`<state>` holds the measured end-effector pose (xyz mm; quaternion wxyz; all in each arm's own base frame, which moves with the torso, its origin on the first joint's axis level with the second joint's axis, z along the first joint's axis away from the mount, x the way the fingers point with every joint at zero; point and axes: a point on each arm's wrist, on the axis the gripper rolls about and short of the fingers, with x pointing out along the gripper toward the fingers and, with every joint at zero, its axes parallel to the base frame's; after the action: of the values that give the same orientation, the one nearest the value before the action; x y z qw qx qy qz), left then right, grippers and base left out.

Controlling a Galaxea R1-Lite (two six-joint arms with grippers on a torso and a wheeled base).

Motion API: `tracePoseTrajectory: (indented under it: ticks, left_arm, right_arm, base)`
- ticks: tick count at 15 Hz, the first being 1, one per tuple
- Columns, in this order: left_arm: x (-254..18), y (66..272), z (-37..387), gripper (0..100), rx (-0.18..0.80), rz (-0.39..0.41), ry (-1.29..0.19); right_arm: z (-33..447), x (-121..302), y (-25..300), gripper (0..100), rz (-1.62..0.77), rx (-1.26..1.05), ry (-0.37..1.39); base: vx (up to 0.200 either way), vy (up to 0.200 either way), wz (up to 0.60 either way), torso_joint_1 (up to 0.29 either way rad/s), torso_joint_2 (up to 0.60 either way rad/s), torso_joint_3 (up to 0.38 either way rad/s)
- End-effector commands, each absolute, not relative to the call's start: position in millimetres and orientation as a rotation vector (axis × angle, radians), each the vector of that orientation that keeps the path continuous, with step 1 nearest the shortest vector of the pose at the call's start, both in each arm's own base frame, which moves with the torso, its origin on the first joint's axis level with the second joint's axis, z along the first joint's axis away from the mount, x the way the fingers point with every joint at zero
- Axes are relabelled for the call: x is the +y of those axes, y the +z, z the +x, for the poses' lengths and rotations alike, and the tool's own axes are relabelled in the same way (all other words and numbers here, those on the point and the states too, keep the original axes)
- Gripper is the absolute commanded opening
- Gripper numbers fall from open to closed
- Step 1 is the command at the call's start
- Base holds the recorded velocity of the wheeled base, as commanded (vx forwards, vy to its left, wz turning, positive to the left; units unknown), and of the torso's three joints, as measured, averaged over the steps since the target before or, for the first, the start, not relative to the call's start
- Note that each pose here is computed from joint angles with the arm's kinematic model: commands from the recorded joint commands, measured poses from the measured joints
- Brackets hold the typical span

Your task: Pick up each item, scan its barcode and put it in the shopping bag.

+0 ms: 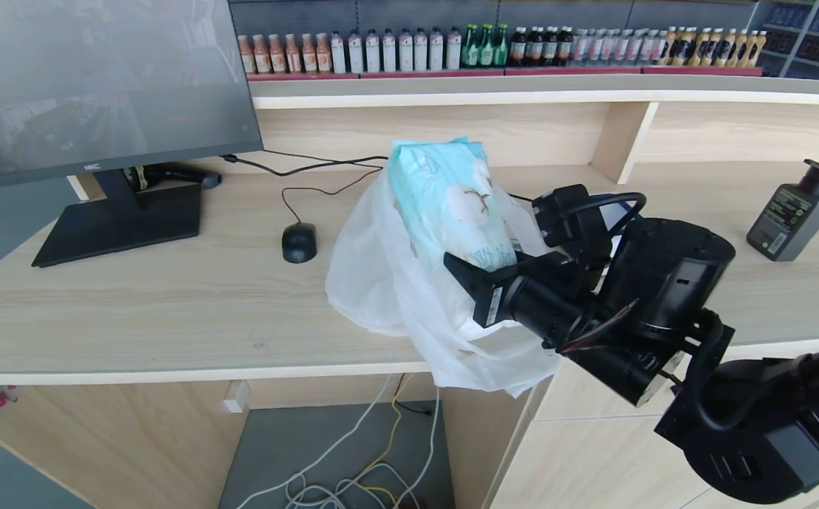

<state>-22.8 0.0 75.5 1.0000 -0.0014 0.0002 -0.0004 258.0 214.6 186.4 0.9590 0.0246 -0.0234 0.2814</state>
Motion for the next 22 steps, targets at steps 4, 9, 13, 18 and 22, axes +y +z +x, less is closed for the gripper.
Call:
tracePoseTrajectory:
  ticks: [4,9,13,18,22]
  left_arm:
    - [0,75,-23,100,0.0,-0.003,-0.002]
    - [0,75,-23,100,0.0,-0.003,0.0]
    - [0,75,-23,100,0.0,-0.003,-0.002]
    - [0,75,-23,100,0.0,-0.003,0.0]
    - [0,75,-23,100,0.0,-0.003,0.0]
  right_arm:
    - [269,213,175,0,0.033,-0.008,0.571]
    - [277,208,171,0,0.03,0.0,0.558]
    - [277,204,169,0,0.042,0.007,0.549]
    - [281,196,169,0,0.035,0.008,0.564]
    - [281,198,161,0,0.024,0.03,0.564]
  base:
    - [0.0,0.0,0.0,0.0,0.0,0.0]
    - [0.0,0.0,0.0,0.0,0.0,0.0]
    - [0.0,0.0,0.0,0.0,0.0,0.0]
    - [0.0,0.0,0.0,0.0,0.0,0.0]
    - [0.0,0.0,0.0,0.0,0.0,0.0]
